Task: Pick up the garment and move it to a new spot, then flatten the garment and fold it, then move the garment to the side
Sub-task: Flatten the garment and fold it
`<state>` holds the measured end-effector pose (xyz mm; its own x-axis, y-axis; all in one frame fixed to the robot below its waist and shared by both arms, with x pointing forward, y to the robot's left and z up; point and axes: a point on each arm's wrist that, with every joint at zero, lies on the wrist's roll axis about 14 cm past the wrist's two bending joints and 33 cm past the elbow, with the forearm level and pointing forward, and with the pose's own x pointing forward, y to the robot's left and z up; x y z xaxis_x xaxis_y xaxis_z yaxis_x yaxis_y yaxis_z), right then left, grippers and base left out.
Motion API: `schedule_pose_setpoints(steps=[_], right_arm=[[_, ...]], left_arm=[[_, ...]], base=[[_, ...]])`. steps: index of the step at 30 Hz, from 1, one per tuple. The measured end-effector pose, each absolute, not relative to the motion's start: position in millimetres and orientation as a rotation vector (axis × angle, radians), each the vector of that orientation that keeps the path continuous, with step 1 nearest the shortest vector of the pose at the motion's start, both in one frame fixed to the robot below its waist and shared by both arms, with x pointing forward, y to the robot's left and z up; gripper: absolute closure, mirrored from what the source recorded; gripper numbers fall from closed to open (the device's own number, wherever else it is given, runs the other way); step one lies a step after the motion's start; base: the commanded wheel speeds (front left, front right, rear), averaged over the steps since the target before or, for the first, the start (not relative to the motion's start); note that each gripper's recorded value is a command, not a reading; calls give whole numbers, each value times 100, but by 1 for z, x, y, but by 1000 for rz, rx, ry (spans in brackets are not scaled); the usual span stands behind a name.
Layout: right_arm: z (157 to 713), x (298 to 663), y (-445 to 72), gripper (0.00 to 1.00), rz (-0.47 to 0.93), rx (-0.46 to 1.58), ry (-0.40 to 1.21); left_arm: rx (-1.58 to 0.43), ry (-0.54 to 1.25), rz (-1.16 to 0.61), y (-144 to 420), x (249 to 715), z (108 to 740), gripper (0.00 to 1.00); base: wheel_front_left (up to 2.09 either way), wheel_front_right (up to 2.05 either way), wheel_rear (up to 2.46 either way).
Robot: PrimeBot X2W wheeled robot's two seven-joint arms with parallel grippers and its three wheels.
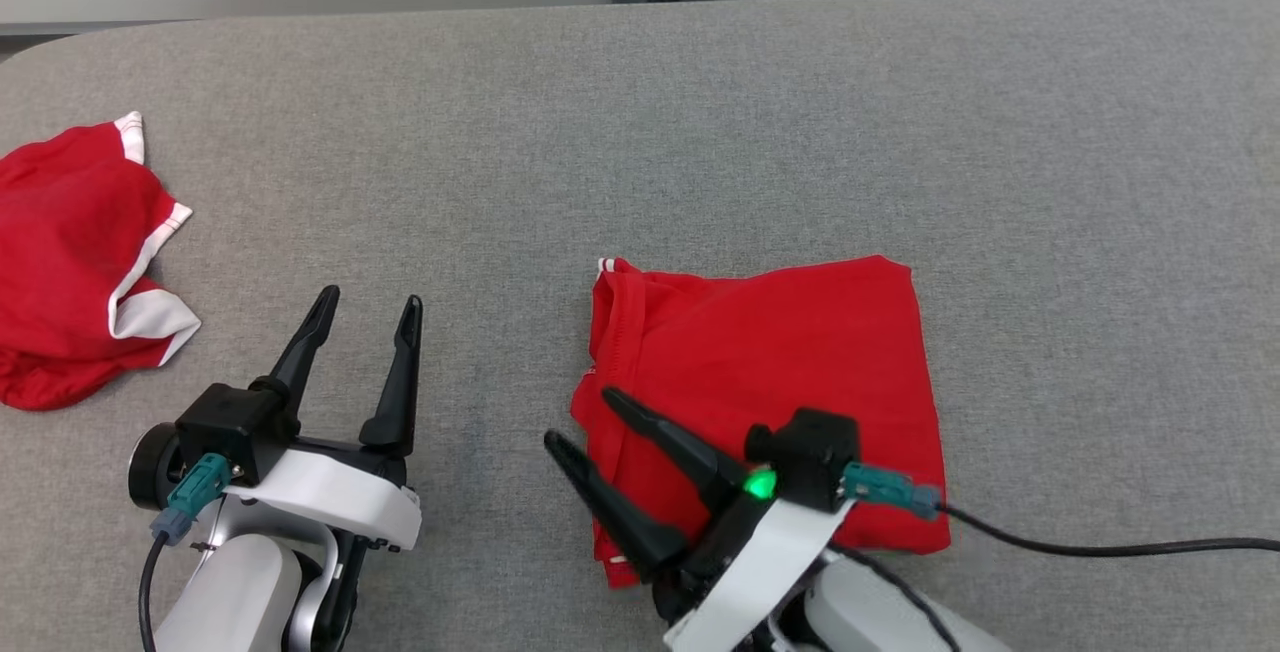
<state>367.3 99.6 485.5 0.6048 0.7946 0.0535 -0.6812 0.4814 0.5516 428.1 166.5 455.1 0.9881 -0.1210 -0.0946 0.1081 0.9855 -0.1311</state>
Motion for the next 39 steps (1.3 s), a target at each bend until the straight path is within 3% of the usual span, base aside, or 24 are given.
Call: schedule_pose_setpoints(steps=[6, 10, 15, 21, 30, 39], right_arm=[[531, 400, 67, 0, 803, 596, 29], [546, 433, 2, 0, 592, 506, -112], [539, 448, -70, 0, 390, 340, -161], [516, 445, -138, 0, 222, 169, -100], [488, 421, -158, 0, 168, 114, 20], [487, 414, -156, 0, 165, 127, 35]], left_arm=[[-126, 84, -113, 166, 432, 461, 0], [-123, 54, -101, 168, 434, 470, 0], [-120, 29, -96, 170, 433, 479, 0], [-120, 11, -89, 171, 428, 485, 0], [-121, -2, -76, 174, 417, 491, 0], [-119, -1, -76, 174, 410, 493, 0]], base=[[0, 0, 0], [0, 0, 0], [0, 0, 0], [0, 0, 0], [0, 0, 0], [0, 0, 0]])
